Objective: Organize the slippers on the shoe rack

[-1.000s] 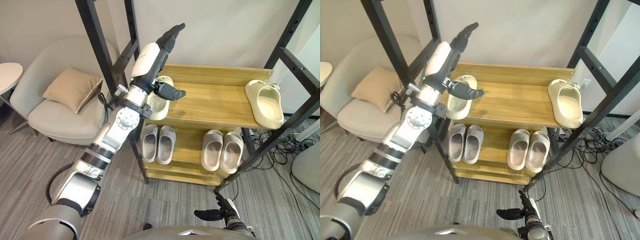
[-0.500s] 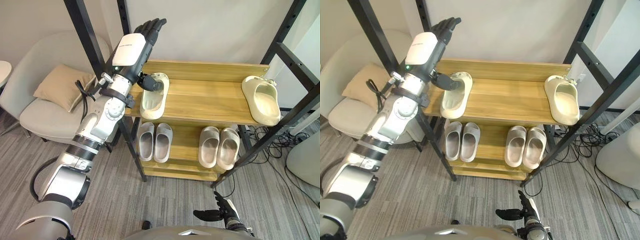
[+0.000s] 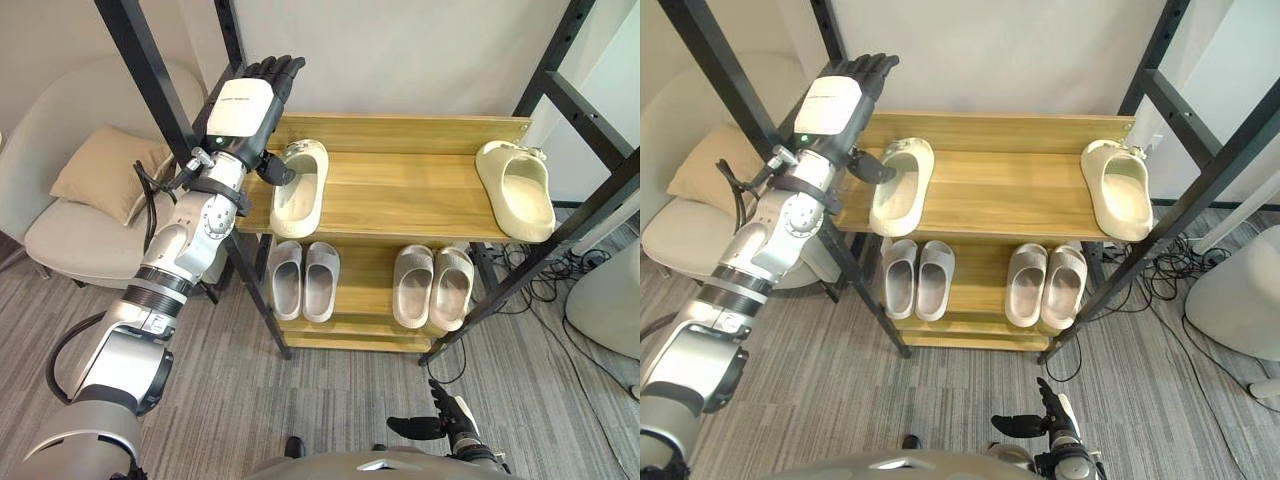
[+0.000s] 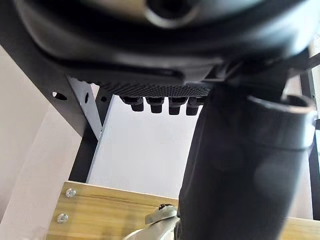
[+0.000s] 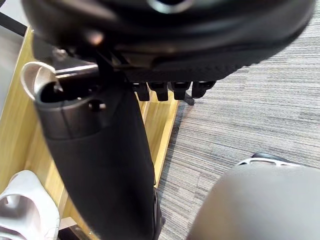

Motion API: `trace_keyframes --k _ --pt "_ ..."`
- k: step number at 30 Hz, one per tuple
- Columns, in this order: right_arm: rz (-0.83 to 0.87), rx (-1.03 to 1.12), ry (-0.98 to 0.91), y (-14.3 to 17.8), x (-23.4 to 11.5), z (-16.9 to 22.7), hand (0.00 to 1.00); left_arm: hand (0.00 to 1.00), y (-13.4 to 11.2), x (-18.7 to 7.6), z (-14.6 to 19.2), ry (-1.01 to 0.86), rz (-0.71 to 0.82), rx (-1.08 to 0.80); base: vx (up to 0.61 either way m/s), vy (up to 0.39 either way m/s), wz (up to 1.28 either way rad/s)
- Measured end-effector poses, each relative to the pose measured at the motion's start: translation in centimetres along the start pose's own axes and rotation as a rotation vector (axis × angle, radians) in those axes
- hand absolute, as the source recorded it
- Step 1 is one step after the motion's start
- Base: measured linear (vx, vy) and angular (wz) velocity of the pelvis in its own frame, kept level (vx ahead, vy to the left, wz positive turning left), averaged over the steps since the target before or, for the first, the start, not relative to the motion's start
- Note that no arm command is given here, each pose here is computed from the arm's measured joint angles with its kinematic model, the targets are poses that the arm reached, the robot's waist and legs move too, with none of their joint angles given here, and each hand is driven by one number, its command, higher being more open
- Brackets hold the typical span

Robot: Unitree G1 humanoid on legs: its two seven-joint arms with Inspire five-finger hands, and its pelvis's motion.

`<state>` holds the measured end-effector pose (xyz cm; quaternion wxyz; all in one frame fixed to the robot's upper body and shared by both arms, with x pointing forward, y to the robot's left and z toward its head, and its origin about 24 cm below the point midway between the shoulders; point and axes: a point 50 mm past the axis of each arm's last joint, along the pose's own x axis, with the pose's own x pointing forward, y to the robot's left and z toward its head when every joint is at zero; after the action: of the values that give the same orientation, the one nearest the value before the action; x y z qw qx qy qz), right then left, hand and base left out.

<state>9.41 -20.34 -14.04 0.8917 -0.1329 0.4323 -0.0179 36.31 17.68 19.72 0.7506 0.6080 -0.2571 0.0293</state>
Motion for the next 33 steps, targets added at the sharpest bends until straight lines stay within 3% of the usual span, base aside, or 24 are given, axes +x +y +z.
trace_keyframes --k 6,7,33 --pt "-0.003 -0.001 0.012 -0.1 -0.2 -0.4 1.0 1.0 -0.2 -0.1 -0.4 0.028 -0.01 0.017 0.0 0.002 -0.07" --pt "-0.004 -0.001 0.012 -0.1 -0.2 -0.4 1.0 0.0 -0.2 -0.1 -0.5 0.032 -0.01 0.018 -0.01 0.006 -0.05" --pt "-0.031 0.015 0.03 -0.5 -0.5 -1.1 1.0 0.0 -0.8 -0.4 -2.2 0.137 -0.014 -0.031 0.0 0.001 -0.03"
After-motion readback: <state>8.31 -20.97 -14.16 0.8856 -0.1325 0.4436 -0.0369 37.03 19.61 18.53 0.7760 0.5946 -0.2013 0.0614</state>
